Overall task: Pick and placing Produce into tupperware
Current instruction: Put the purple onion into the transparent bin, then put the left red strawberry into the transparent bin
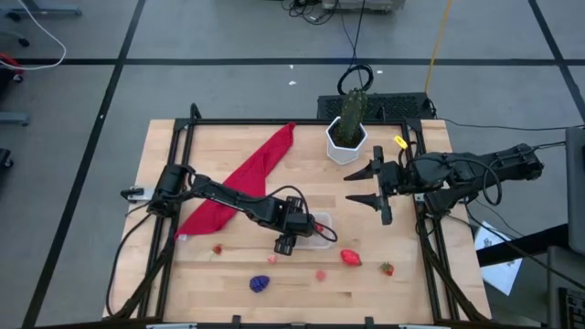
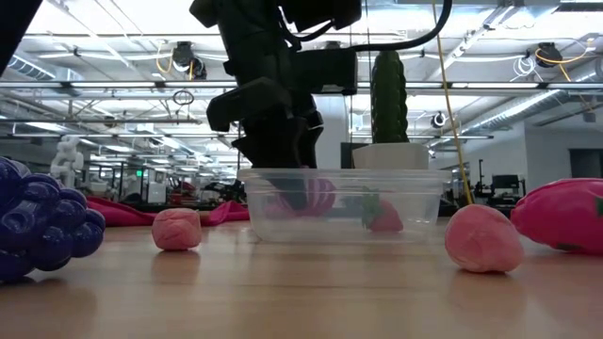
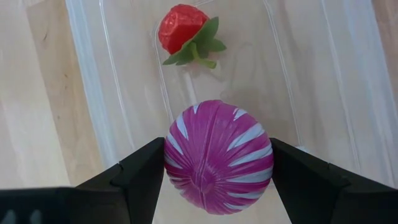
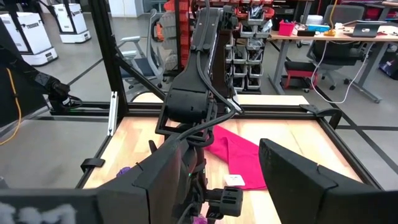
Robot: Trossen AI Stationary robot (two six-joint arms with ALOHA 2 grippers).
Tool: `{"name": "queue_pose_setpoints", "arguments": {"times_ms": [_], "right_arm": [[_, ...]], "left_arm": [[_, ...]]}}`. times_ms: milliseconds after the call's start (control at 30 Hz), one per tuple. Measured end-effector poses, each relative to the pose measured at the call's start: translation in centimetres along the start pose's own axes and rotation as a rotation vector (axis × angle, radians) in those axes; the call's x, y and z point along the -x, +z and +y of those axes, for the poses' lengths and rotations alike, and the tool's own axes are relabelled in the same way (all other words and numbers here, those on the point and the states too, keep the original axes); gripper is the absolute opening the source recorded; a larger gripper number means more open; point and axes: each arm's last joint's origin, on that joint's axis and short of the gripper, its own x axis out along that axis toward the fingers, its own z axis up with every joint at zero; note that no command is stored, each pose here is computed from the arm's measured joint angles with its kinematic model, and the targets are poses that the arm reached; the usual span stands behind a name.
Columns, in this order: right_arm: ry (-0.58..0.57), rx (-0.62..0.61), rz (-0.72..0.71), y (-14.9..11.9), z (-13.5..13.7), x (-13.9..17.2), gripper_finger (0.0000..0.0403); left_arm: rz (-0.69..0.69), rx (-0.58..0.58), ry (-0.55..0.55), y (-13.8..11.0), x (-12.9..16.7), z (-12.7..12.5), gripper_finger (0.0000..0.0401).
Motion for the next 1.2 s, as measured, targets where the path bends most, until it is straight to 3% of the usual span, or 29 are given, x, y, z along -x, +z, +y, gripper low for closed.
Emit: {"name": "queue_pose_setpoints", "arguments": {"times_ms": [767, 1200], "right_arm": [[0.004, -0.001, 0.002, -0.02, 0.02, 0.00, 0.0208], [0.005, -0.026, 0.003, -0.03, 0.03, 0.00, 0.0208]], "left_arm": [[-0.021, -0.025, -0.058, 0.17, 0.03, -0.32, 0.0271], [-0.014, -0.029, -0.013, 0.14, 0.03, -0.19, 0.0365]]}}
